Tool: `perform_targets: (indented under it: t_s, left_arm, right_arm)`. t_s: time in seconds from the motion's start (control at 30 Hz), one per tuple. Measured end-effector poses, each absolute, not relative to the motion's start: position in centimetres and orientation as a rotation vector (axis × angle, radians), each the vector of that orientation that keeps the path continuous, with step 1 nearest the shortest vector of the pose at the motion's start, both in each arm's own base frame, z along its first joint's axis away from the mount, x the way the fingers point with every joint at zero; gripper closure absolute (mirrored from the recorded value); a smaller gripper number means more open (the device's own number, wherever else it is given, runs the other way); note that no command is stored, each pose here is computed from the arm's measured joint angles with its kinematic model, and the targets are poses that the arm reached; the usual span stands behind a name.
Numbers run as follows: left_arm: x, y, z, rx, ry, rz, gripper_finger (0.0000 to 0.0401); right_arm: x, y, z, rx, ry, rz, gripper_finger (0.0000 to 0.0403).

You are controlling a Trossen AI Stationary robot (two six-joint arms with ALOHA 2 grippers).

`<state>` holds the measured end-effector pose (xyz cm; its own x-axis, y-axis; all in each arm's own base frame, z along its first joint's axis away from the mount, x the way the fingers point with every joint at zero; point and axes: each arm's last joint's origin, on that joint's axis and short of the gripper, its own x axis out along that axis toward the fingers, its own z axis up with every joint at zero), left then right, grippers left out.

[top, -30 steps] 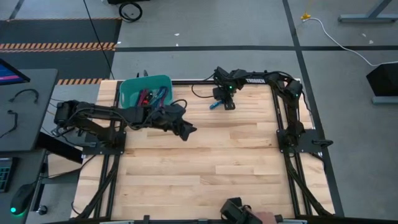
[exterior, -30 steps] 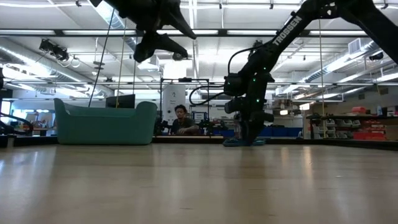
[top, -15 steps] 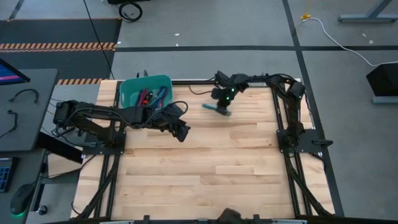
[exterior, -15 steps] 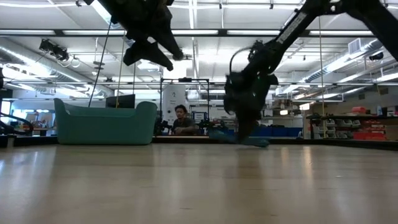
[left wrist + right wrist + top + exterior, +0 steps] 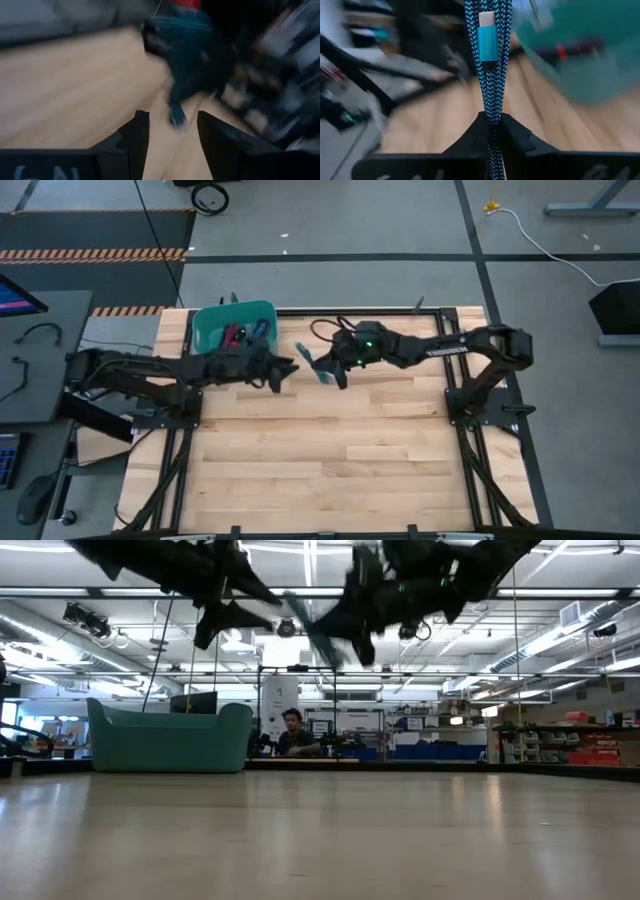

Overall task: Pick and place USB-C Cables
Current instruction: Put the blue charger cable into the green bin

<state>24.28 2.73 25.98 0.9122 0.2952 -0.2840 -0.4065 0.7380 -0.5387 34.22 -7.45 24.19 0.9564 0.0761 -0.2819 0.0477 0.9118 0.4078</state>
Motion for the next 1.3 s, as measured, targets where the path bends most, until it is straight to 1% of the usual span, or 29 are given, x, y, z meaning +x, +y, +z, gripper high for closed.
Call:
perform_targets:
  t_s: [0.1, 0.17, 0.23, 0.33, 0.5, 0.57, 0.67, 0.87, 1.03, 1.17, 1.3]
  left_arm:
    - [23.6, 3.2, 26.6, -0.598, -0.027, 0.337, 0.0229]
    - [23.5, 3.2, 27.6, -0.500, -0.160, 0.302, 0.0225]
    - [23.3, 3.1, 28.2, -0.420, -0.225, 0.287, 0.0214]
    - [23.4, 3.2, 28.9, -0.379, -0.252, 0.284, 0.0186]
    - [23.5, 3.2, 28.9, -0.383, -0.250, 0.287, 0.0141]
    - [23.8, 3.3, 28.6, -0.386, -0.236, 0.288, 0.0132]
    - [24.3, 3.3, 28.0, -0.385, -0.219, 0.293, 0.0130]
    - [25.4, 3.4, 27.6, -0.411, -0.274, 0.261, 0.0151]
    - [25.7, 4.1, 27.3, -0.410, -0.302, 0.292, 0.0179]
    - [25.6, 4.8, 27.5, -0.405, -0.327, 0.309, 0.0219]
    - [25.5, 5.1, 28.0, -0.393, -0.356, 0.310, 0.0278]
  right_arm:
    - [34.6, -5.9, 26.5, 0.369, 0.151, 0.008, 0.0370]
    - [34.8, -5.3, 27.1, 0.351, 0.126, -0.006, 0.0373]
    - [35.1, -5.0, 27.9, 0.320, 0.091, -0.008, 0.0375]
    - [35.4, -5.0, 29.0, 0.295, 0.050, -0.019, 0.0375]
    - [35.4, -5.5, 29.2, 0.294, 0.038, -0.064, 0.0375]
    - [35.4, -5.7, 29.2, 0.299, 0.037, -0.070, 0.0374]
    - [35.4, -5.7, 29.2, 0.294, 0.040, -0.072, 0.0374]
    - [35.4, -5.7, 29.2, 0.294, 0.040, -0.069, 0.0374]
    - [35.4, -5.6, 29.2, 0.294, 0.041, -0.067, 0.0374]
    - [35.4, -5.5, 29.2, 0.308, 0.044, -0.067, 0.0373]
    - [35.4, -5.5, 29.2, 0.322, 0.042, -0.070, 0.0362]
